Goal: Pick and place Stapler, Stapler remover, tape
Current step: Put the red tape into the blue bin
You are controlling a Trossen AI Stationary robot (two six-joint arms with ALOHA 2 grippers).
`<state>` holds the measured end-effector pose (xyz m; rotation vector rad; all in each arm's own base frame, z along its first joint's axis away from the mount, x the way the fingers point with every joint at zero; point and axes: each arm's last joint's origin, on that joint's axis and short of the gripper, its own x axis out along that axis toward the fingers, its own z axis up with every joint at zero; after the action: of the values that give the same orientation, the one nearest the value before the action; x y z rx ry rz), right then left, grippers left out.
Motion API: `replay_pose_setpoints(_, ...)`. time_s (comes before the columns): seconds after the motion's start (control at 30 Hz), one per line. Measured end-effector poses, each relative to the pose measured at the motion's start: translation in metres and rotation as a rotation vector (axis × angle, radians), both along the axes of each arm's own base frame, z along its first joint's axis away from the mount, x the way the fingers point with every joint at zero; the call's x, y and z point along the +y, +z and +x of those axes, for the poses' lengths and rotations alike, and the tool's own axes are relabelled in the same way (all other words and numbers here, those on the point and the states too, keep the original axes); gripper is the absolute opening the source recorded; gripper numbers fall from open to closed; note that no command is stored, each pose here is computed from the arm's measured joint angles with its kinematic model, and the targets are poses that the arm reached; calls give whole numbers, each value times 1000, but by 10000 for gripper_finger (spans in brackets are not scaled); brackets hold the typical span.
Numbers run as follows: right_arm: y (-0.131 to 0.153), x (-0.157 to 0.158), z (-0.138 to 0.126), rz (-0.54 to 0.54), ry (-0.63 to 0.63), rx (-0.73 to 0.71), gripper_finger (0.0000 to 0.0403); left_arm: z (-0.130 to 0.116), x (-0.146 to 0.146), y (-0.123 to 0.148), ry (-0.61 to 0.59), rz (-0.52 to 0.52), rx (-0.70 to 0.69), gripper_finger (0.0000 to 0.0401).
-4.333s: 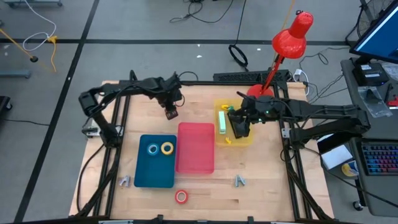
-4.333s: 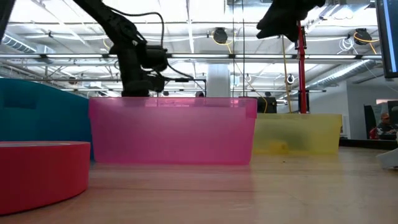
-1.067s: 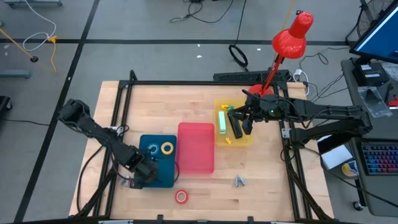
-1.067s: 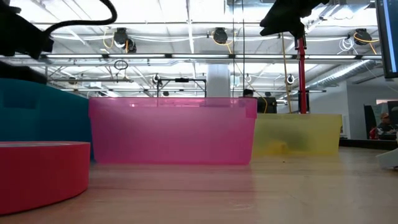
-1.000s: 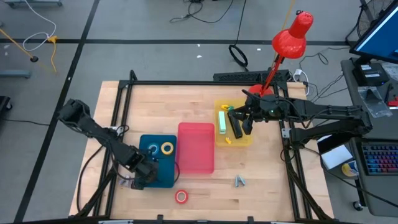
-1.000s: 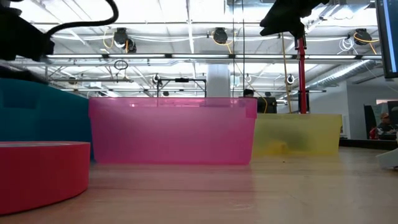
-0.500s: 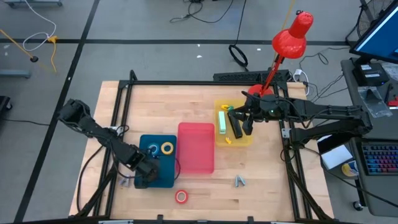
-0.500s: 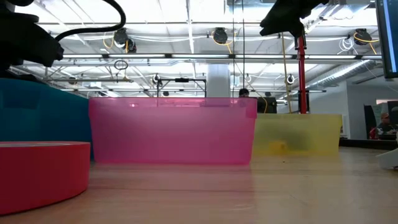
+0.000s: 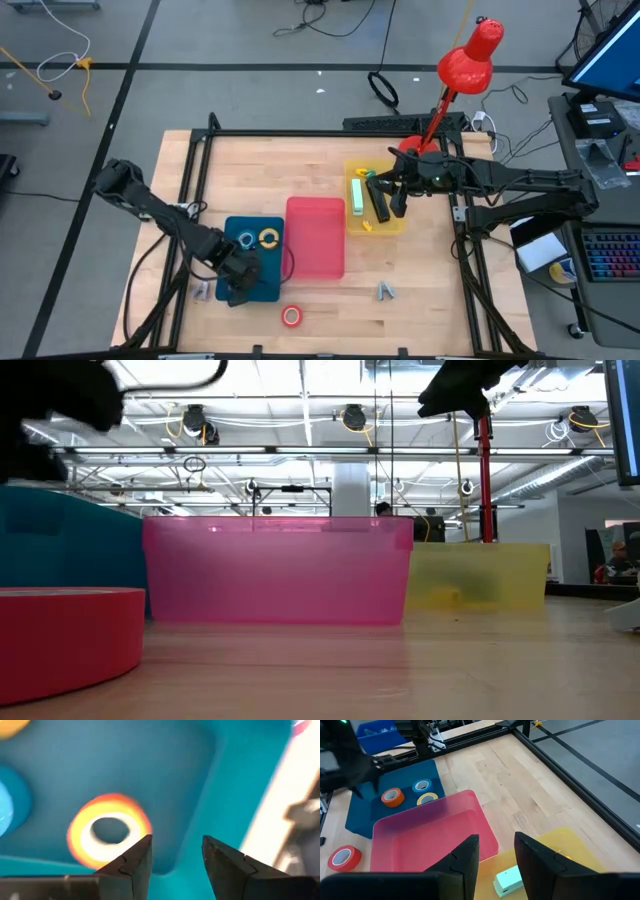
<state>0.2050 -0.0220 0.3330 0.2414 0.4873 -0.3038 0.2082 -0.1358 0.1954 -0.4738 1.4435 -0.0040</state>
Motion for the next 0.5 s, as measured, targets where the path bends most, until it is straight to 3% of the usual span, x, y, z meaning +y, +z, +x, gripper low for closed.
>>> replay_pose_setpoints(0.1, 0, 0, 0, -3, 2, 1, 116, 13, -8, 26, 26, -47, -88, 160)
replay_pose_setpoints(0.23, 0, 0, 0, -3, 2, 1, 116, 29, -24, 66, -5, -80, -308, 140)
replay_pose_setpoints(0.37, 0, 0, 0, -3, 2, 1, 116, 41, -42, 90, -169, -16, -539, 117)
replay_pose_setpoints(0.5, 0, 0, 0, 3, 2, 0, 116, 54, -59, 87, -339, 40, -645, 96)
